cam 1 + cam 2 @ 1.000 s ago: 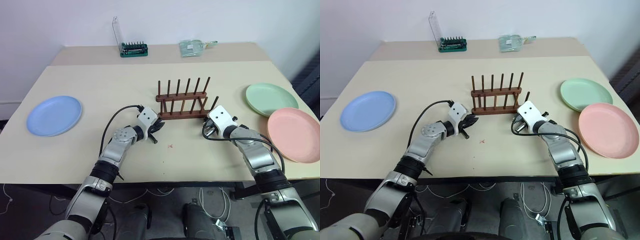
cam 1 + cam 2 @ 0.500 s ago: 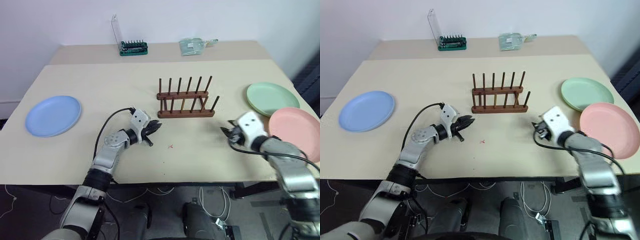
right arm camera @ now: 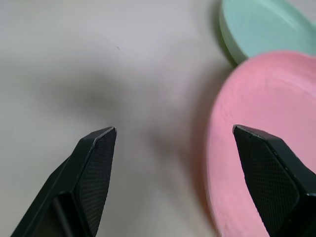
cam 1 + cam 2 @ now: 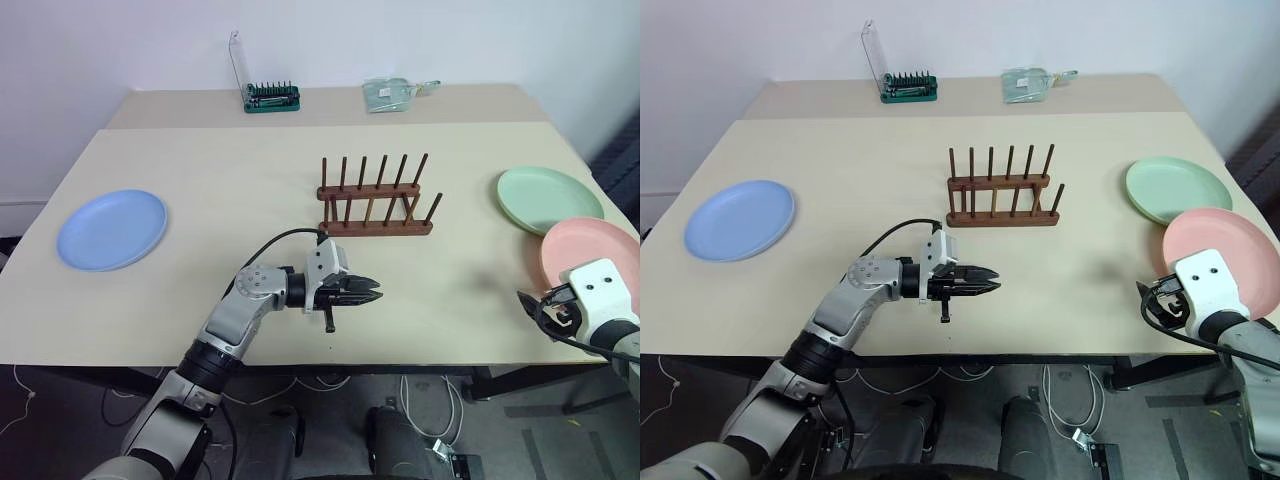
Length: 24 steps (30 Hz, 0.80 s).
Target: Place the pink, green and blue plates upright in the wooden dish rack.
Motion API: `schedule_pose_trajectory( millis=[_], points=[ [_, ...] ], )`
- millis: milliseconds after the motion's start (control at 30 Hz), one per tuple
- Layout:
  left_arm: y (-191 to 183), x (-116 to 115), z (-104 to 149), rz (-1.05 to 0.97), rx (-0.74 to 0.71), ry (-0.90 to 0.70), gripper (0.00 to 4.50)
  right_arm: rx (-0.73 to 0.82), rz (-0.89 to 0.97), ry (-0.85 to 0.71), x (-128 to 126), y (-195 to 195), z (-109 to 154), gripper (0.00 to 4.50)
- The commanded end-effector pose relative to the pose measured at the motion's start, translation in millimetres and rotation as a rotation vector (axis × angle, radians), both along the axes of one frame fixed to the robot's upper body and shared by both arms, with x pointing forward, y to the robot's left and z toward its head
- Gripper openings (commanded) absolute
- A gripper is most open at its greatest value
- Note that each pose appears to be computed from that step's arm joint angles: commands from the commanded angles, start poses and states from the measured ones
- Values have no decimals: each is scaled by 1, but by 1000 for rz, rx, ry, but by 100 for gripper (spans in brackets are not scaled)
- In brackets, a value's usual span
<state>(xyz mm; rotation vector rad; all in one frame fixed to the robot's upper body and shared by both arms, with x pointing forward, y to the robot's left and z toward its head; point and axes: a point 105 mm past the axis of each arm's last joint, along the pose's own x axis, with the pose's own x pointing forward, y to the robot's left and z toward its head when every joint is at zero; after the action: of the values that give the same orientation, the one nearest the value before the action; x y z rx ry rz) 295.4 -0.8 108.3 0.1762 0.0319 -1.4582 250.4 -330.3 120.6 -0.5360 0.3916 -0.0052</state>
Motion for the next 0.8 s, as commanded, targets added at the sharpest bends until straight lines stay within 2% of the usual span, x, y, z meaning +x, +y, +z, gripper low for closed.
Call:
schedule_pose_trajectory(
  millis=[33,133,333,567,733,800],
  points=[
    [-1,1,10,-8,-25,-37,74,-91,-97,10,2,-22,-5,382],
    [1,1,9,6,-27,-31,74,-128,-96,26,7,-26,-11,300],
    [4,2,9,33,-33,-29,74,-148,-86,33,12,-28,-18,5],
    [2,2,10,25,-42,-27,74,-277,15,56,5,-17,-2,5],
    [-2,2,9,15,-43,-21,74,-431,129,1,3,-4,43,5],
    [-2,3,9,14,-44,-22,74,-438,178,-67,8,6,65,5]
  ],
)
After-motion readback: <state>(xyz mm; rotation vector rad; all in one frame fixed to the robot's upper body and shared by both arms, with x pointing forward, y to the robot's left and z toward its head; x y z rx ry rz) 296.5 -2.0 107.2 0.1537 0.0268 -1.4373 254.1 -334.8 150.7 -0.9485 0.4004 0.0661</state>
